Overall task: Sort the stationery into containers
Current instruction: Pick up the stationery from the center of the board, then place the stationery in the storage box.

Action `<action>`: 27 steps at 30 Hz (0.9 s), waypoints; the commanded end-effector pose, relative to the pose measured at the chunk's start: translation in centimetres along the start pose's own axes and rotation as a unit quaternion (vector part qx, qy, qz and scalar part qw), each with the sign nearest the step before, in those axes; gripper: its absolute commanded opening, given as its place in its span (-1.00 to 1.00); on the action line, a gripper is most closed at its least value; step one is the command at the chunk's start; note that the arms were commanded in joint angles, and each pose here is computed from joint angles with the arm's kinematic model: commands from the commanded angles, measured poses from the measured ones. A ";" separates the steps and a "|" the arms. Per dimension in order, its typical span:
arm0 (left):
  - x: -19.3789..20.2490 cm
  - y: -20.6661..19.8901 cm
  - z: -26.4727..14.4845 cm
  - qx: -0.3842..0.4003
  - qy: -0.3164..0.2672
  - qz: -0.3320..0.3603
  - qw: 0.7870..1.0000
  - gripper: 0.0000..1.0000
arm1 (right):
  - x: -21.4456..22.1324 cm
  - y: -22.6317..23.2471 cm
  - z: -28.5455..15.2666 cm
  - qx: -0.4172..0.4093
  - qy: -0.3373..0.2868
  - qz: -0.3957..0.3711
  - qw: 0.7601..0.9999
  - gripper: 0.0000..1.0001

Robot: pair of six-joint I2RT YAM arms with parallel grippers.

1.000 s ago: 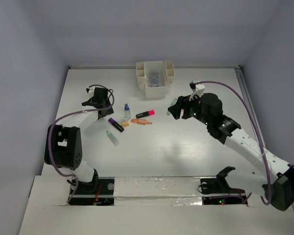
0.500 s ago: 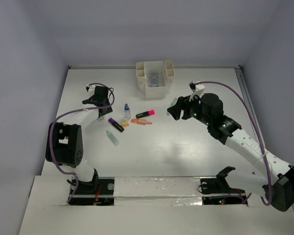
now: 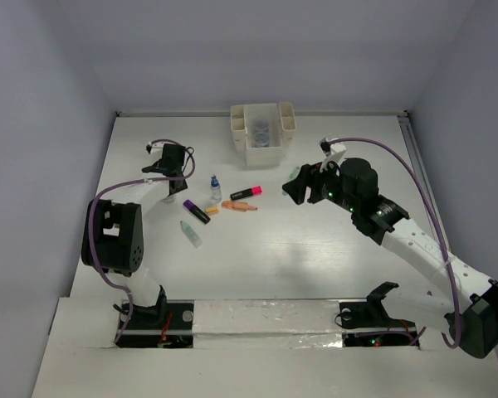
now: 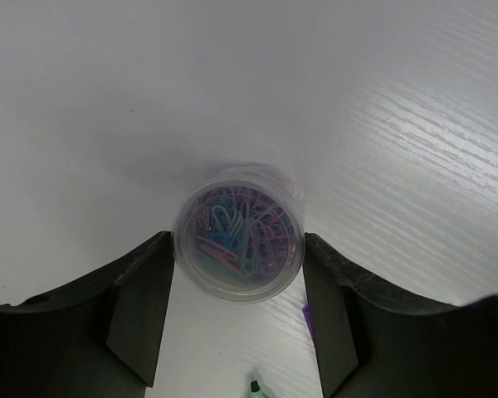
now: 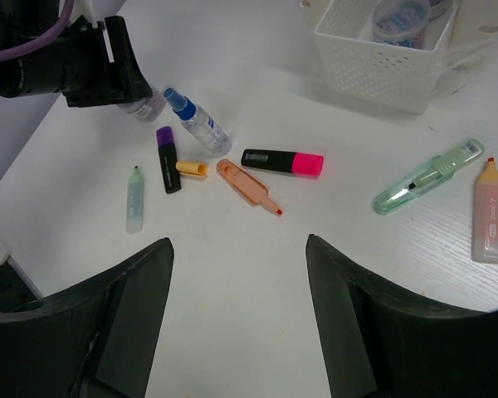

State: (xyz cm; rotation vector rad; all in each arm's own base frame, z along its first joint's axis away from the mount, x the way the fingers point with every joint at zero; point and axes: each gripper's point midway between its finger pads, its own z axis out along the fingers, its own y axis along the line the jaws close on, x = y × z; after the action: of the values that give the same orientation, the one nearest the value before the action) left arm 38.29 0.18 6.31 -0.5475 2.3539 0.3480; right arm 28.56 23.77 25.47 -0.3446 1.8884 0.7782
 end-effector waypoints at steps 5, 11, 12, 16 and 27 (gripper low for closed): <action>-7.2 0.0 -4.9 0.013 -0.095 -0.034 0.995 -0.75 | -1.3 0.9 -0.5 -0.016 -0.026 -0.003 1.000 0.42; -16.0 -4.1 -15.3 0.119 -0.188 -0.041 0.974 -0.74 | -1.6 0.6 -0.7 -0.006 -0.038 -0.001 0.999 0.42; -16.3 -5.8 -16.9 0.144 -0.193 -0.032 0.970 -0.74 | -2.0 0.6 -1.0 -0.005 -0.049 0.000 0.999 0.42; -17.4 -12.5 -21.9 0.235 -0.201 0.009 0.951 -0.73 | -3.3 -0.5 -2.2 0.033 -0.087 0.003 0.996 0.43; -16.6 -28.4 -25.6 0.382 -0.199 0.083 0.899 -0.73 | -3.6 -1.3 -3.4 0.058 -0.104 0.010 0.993 0.44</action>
State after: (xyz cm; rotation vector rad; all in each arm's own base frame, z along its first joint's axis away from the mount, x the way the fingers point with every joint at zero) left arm 47.63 -27.77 33.28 0.0330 1.9287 -0.3256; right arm 28.21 20.48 27.98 -0.1972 1.7785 0.6938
